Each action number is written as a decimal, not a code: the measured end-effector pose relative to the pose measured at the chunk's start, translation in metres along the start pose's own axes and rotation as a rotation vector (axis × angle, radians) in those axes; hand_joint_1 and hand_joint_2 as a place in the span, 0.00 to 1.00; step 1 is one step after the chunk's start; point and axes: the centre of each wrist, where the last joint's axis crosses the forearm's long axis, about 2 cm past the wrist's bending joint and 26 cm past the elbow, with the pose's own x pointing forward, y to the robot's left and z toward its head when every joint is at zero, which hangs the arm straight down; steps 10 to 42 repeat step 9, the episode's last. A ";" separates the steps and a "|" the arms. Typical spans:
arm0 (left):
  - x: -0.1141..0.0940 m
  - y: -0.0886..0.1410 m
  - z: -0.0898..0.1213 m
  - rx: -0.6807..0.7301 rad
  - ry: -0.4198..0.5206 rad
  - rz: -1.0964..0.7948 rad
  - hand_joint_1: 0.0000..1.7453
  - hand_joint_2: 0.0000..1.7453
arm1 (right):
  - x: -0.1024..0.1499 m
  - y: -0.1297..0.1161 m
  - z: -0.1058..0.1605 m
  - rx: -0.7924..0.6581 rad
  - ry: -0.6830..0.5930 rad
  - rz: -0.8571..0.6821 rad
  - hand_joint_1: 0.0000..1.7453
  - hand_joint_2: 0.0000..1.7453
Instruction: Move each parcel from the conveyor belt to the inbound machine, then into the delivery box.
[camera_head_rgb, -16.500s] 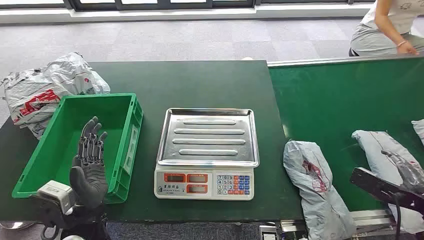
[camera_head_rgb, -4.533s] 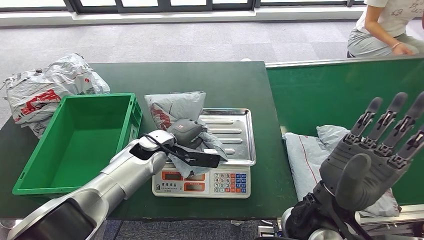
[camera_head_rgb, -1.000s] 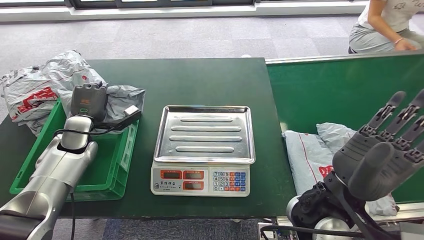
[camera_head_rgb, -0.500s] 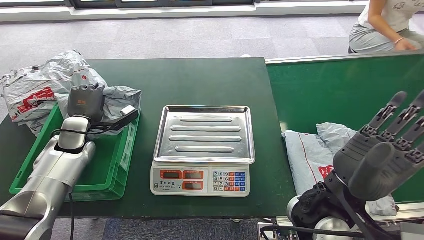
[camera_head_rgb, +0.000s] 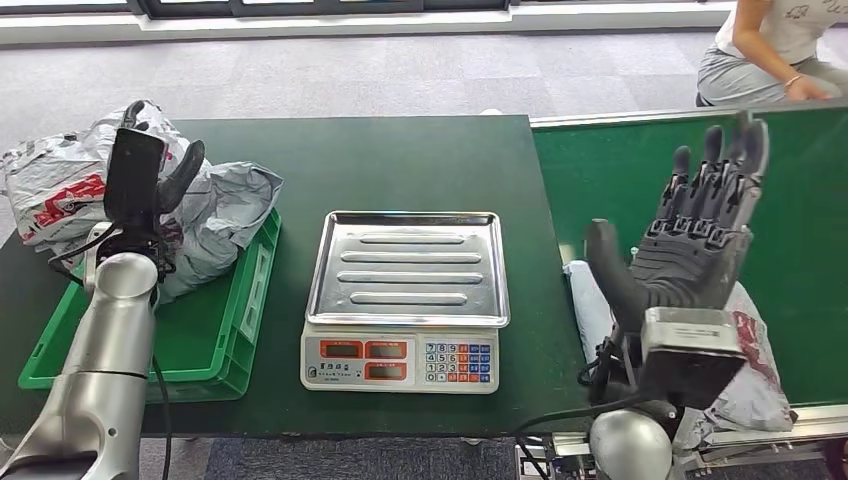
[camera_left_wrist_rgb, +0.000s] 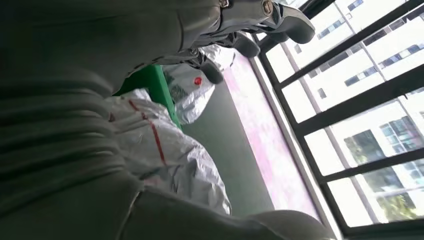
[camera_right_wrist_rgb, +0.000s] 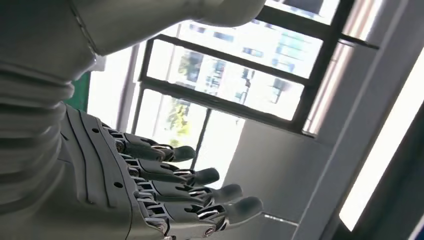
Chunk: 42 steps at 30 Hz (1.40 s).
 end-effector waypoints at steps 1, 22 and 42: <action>-0.001 0.000 0.007 0.018 -0.012 0.042 0.00 0.00 | -0.005 0.001 0.002 0.043 0.014 0.036 0.00 1.00; -0.018 0.013 0.084 0.240 -0.155 0.046 0.00 0.00 | -0.073 -0.027 0.034 0.346 0.033 0.259 0.00 0.33; -0.018 0.013 0.084 0.240 -0.155 0.046 0.00 0.00 | -0.073 -0.027 0.034 0.346 0.033 0.259 0.00 0.33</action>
